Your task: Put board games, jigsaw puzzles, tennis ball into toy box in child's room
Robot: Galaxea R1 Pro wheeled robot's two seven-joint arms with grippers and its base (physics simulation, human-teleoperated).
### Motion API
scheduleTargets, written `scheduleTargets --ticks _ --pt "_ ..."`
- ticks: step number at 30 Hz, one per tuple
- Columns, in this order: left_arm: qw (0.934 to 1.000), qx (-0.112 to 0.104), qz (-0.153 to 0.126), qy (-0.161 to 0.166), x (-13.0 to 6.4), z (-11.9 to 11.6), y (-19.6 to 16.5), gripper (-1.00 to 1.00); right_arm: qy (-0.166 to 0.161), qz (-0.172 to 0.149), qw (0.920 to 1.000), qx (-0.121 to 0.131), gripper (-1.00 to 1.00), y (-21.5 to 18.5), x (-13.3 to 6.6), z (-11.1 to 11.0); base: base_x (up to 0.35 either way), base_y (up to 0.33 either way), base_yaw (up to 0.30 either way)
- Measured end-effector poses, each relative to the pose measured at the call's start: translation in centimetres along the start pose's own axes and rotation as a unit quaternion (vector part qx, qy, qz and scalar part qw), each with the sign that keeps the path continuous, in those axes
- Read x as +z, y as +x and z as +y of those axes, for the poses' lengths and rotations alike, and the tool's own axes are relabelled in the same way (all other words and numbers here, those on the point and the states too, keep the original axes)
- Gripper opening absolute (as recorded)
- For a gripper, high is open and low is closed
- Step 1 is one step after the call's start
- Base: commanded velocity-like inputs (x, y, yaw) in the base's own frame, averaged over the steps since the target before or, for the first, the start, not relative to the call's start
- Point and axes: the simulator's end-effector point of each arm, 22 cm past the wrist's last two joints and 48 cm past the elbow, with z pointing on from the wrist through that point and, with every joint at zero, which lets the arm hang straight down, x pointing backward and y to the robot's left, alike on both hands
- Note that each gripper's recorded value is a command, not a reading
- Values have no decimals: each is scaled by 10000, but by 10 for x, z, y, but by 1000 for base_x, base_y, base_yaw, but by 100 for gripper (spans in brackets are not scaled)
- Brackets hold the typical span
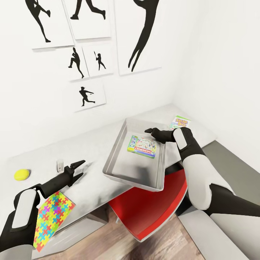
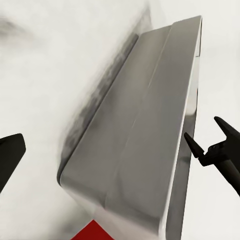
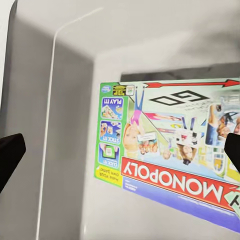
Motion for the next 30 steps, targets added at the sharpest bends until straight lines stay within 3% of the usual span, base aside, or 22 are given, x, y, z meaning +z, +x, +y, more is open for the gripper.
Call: scheduleTargets --ticks 15,21,28,30 --pt "10000 1 2 1 0 0 0 100 -31 -53 10000 -28 100 -3 -3 2 0 0 0" --pt "10000 19 -5 37 -1 -3 0 100 -59 -315 9994 -129 100 -19 -18 3 0 0 0" --pt "9999 89 -36 121 -3 -10 -1 100 71 -480 9986 -194 100 -5 -44 -23 0 0 0" --pt "9998 117 -48 149 -5 -13 -1 100 35 -654 9977 -197 100 1 -60 -30 0 0 0"
